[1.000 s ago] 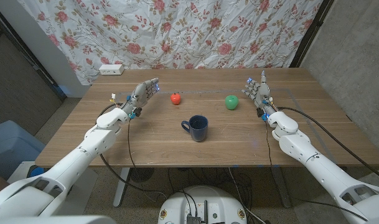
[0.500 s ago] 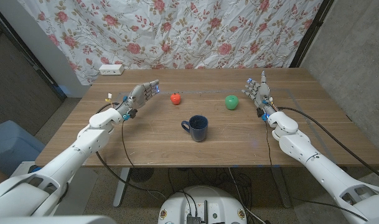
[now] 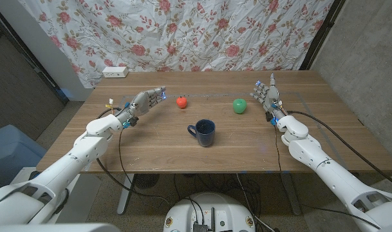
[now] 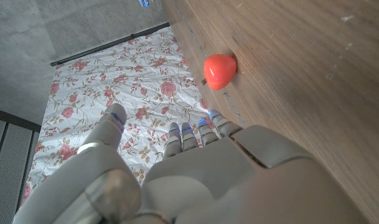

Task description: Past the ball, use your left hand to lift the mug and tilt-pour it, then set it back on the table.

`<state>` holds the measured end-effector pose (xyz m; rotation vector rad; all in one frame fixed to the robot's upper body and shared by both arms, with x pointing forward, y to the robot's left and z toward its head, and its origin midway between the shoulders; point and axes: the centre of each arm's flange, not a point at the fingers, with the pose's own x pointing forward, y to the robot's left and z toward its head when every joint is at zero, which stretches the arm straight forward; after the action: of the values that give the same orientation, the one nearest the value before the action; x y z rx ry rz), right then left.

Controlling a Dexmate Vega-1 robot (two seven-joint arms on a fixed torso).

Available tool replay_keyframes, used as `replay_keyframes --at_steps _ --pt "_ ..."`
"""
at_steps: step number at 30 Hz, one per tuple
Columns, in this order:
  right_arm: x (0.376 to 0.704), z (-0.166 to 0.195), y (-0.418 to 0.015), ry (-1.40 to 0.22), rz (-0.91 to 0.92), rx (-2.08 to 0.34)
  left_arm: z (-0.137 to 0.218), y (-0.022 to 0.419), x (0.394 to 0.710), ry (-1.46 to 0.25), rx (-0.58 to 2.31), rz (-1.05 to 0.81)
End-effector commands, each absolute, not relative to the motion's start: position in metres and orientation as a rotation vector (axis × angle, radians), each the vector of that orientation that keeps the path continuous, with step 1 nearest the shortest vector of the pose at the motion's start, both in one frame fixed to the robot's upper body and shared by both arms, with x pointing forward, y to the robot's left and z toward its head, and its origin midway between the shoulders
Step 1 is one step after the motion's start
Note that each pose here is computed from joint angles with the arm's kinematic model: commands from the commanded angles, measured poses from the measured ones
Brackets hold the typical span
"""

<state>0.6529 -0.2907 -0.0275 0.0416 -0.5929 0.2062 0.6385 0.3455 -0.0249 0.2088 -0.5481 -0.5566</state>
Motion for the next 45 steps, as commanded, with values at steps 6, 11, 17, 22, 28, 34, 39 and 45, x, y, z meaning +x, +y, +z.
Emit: replay_keyframes --at_steps 6,11,17,22,28,34,39,45 --pt "0.653 -0.027 -0.291 -0.593 0.206 0.041 -0.028 0.335 0.636 -0.552 0.292 -0.688" --pt "0.653 -0.027 -0.291 -0.593 0.212 0.040 -0.031 0.329 0.634 -0.554 0.305 -0.736" --pt "0.653 -0.027 -0.291 -0.593 0.212 0.040 -0.038 0.323 0.631 -0.536 0.336 -0.811" --pt "0.653 -0.027 -0.291 -0.593 0.212 0.040 -0.043 0.319 0.628 -0.527 0.351 -0.849" --pt "0.653 -0.027 -0.291 -0.593 0.212 0.040 -0.043 0.314 0.625 -0.528 0.380 -0.894" --pt "0.653 -0.027 -0.291 -0.593 0.212 0.040 -0.039 0.308 0.623 -0.541 0.414 -0.943" --pt "0.653 -0.027 -0.291 -0.593 0.212 0.040 -0.037 0.305 0.621 -0.548 0.444 -0.976" --pt "0.653 -0.027 -0.291 -0.593 0.206 0.041 -0.035 0.302 0.619 -0.563 0.467 -1.007"
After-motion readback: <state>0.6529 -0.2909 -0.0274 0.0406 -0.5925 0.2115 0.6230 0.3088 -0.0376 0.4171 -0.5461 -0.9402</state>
